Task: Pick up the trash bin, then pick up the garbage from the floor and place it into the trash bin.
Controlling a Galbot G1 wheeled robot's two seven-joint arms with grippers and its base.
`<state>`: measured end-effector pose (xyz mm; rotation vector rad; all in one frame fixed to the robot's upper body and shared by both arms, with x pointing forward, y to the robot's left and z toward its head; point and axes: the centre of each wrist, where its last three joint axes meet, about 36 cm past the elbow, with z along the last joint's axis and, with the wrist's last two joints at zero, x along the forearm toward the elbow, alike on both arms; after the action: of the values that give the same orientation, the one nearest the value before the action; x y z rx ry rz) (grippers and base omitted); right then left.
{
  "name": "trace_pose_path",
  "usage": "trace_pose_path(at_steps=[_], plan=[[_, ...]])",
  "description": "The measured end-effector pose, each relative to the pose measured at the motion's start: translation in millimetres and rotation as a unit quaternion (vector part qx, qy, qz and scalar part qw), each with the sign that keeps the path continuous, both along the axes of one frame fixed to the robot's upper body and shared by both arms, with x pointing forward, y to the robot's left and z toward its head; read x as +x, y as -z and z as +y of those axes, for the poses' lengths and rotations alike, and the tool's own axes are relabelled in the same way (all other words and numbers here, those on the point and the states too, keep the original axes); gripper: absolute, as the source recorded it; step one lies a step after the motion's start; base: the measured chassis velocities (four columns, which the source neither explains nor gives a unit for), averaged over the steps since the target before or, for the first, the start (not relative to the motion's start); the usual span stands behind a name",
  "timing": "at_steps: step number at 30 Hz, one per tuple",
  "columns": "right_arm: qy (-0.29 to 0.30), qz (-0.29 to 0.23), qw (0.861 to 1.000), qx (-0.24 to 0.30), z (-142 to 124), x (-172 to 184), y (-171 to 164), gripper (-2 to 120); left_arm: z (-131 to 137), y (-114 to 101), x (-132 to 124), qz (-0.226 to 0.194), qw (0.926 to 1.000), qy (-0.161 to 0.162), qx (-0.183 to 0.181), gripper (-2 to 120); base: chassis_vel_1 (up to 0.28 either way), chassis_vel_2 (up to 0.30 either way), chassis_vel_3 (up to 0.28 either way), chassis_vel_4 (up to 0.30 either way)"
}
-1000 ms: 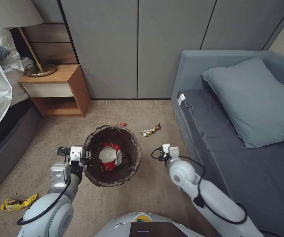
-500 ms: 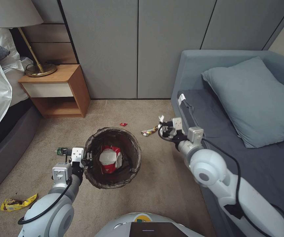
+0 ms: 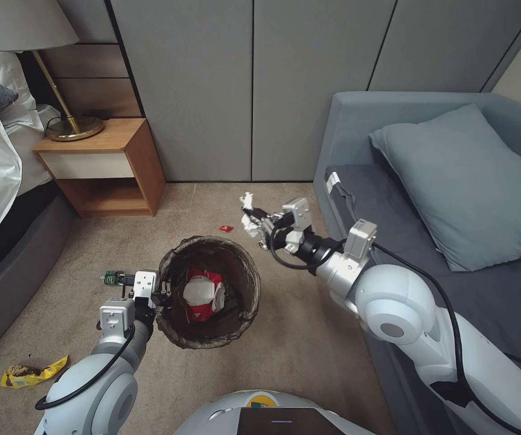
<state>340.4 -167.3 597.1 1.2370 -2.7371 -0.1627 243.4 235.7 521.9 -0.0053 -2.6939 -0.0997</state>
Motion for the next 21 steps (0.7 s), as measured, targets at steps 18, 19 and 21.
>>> trace_pose_path(at_steps=[18, 19, 21], plan=[[-0.105, 0.028, 0.992, -0.07, 50.4, -12.8, 1.2, 2, -0.3, 0.8, -1.0, 0.005, 1.0, -0.006, -0.002, 3, 0.0, 0.0, 0.0, 0.0], [-0.108, 0.035, 0.991, -0.075, 53.6, -14.9, 1.1, 8, -0.2, 0.8, -1.0, 0.005, 1.0, -0.007, -0.002, 3, 0.0, 0.0, 0.0, 0.0], [-0.11, 0.04, 0.99, -0.079, 55.5, -16.0, 1.1, 12, -0.2, 0.8, -1.0, 0.005, 1.0, -0.007, -0.002, 3, 0.0, 0.0, 0.0, 0.0]])
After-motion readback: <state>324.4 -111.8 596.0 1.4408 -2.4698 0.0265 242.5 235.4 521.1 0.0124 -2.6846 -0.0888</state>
